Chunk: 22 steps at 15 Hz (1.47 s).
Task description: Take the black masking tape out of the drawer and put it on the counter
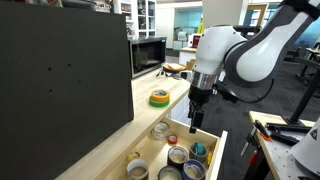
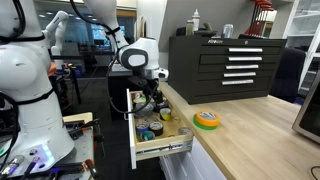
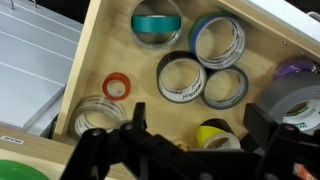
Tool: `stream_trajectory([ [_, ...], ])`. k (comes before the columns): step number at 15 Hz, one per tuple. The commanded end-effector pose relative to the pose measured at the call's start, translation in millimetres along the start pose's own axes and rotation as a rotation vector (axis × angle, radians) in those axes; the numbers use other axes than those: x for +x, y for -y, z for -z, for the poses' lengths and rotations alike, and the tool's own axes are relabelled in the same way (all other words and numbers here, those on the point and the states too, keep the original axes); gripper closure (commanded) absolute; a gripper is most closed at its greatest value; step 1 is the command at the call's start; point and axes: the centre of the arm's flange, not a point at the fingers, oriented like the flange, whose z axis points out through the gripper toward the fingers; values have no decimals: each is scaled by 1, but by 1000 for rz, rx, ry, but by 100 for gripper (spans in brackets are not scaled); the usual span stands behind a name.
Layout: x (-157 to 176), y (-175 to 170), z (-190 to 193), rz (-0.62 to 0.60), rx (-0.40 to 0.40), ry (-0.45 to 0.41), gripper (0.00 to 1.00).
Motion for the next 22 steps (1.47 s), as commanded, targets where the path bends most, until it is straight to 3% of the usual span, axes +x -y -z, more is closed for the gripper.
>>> stream_trajectory([
  [1,9,-5,-27,27,6,-27,0],
  [10,7,-2,-32,9,-3,-7,0],
  [18,14,-10,-67,90,-103,-125,0],
  [22,18,-17,-85,100,-114,-115,0],
])
